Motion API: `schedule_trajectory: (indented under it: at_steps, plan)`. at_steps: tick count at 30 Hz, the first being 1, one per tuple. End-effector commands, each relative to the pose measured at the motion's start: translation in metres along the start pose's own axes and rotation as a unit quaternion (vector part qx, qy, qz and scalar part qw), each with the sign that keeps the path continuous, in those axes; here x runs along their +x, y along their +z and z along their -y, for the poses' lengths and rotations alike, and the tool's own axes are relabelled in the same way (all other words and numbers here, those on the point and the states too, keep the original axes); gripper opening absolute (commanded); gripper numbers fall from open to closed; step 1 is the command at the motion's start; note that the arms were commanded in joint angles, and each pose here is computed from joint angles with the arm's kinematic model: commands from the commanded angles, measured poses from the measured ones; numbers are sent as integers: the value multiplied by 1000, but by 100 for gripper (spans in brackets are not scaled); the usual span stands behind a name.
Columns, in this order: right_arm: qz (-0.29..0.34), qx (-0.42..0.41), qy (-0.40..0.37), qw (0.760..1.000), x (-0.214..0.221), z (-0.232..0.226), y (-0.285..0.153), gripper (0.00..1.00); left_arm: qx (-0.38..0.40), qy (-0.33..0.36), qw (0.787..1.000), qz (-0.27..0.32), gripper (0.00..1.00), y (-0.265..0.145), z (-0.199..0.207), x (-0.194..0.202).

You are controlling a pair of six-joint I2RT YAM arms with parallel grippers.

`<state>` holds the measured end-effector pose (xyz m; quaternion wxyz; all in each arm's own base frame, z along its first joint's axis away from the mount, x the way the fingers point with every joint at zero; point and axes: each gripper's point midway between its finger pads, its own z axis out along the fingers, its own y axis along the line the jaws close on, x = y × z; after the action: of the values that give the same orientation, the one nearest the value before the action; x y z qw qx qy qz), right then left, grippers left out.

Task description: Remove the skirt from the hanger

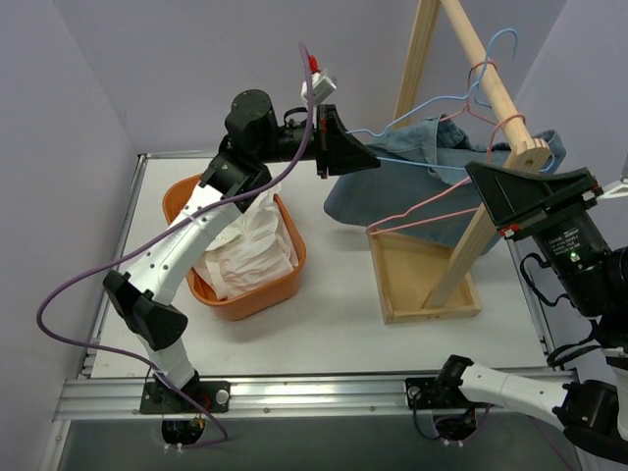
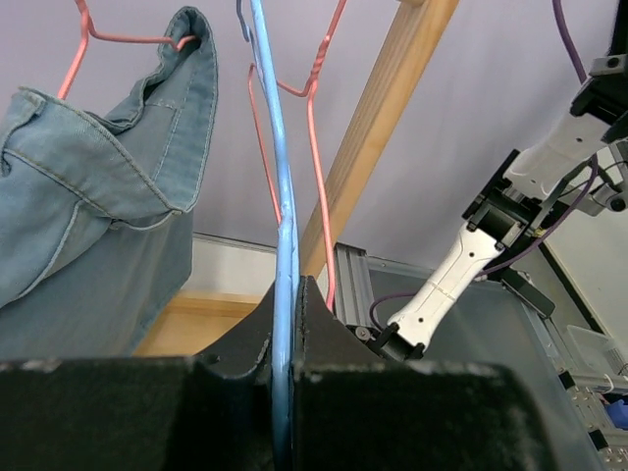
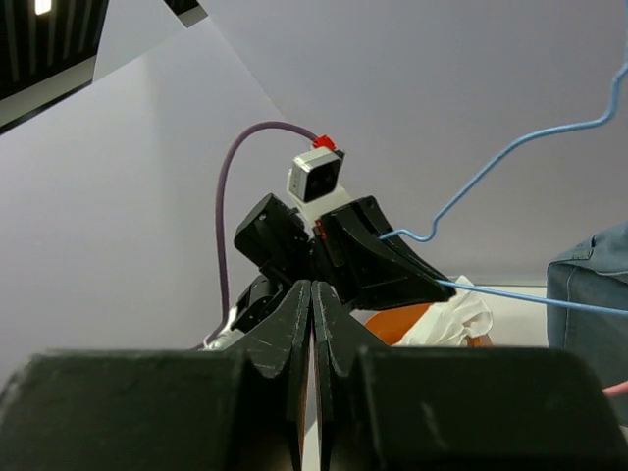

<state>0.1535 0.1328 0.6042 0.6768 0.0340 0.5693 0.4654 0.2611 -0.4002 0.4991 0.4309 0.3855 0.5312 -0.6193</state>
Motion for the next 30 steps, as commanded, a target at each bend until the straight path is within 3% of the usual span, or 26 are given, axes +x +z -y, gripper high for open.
schedule_trajectory:
  at_steps: [1,10,17,20,21,23,24,30]
  plan:
    - [53,-14,10,998,-30,-9,-7,0,9,24,1000,18,2,16,8,-15]
    - [66,8,19,998,-37,7,-29,0,-73,-3,996,-45,2,16,-28,44]
    - [54,21,18,998,-25,15,-28,0,-105,0,992,-75,2,-4,-27,69]
    - [49,24,17,998,-21,16,-26,0,-90,2,991,-94,17,-5,-24,76]
    - [47,27,16,998,-19,18,-25,0,-90,1,990,-108,40,-6,-25,83]
    - [38,35,13,999,-14,21,-22,0,-107,10,988,-112,54,-10,-31,85]
    - [36,36,12,999,-12,21,-22,0,-121,19,986,-116,94,-12,-37,87]
    - [28,52,9,998,-7,27,-20,0,-193,74,974,-88,94,-42,-58,63]
